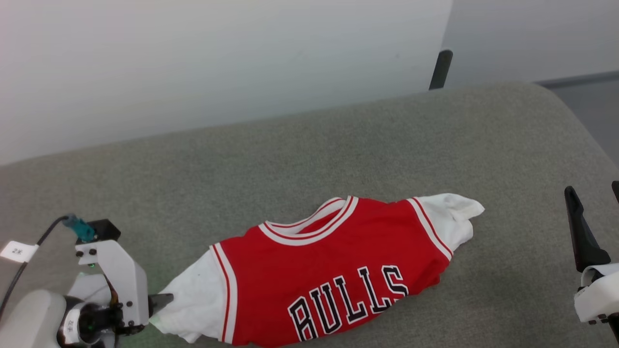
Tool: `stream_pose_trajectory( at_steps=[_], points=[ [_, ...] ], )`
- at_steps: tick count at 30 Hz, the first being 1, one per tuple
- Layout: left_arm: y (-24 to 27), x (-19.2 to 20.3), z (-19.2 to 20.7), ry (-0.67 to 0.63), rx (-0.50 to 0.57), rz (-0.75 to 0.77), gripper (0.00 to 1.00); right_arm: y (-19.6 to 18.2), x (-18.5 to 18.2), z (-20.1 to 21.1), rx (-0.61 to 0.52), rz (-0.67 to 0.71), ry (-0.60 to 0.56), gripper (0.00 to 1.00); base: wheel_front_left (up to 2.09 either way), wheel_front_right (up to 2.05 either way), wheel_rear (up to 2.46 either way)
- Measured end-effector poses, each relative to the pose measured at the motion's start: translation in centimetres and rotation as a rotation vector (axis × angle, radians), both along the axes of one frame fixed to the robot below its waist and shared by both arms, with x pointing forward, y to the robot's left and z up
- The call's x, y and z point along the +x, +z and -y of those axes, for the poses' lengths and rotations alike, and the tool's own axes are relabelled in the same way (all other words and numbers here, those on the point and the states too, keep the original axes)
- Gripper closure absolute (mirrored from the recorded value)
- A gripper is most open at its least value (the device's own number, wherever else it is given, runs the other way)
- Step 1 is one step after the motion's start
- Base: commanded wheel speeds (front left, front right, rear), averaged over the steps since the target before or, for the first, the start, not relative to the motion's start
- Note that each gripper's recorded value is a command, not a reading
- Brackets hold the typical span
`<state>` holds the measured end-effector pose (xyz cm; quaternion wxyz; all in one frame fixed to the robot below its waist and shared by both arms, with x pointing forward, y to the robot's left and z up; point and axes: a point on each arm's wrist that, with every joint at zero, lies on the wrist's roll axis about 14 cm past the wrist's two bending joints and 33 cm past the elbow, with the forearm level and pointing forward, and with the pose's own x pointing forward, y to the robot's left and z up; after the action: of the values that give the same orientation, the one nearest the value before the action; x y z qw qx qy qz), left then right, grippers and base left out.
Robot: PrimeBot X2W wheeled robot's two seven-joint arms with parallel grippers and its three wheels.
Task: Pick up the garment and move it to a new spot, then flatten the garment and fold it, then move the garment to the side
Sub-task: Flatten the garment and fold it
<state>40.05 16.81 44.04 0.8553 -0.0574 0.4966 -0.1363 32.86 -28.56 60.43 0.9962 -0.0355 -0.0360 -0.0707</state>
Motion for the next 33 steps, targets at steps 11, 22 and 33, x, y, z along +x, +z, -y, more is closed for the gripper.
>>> stream_pose_trajectory(
  at_steps=[11,22,33],
  points=[
    [-4.3,0.8,-0.8,0.010,0.046,-0.157,0.00,-0.9,1.7,0.6,-0.016,-0.039,-0.011,0.00,0.00,0.00,0.00],
    [-6.2,0.7,-0.7,0.061,0.002,-0.272,1.00,-1.5,2.9,0.5,-0.018,-0.075,-0.006,0.00,0.00,0.00,0.00],
    [-6.0,1.2,0.0,0.051,-0.041,-0.278,1.00,-5.2,5.3,-1.6,0.075,-0.341,0.111,0.00,0.00,0.00,0.00]
  ],
)
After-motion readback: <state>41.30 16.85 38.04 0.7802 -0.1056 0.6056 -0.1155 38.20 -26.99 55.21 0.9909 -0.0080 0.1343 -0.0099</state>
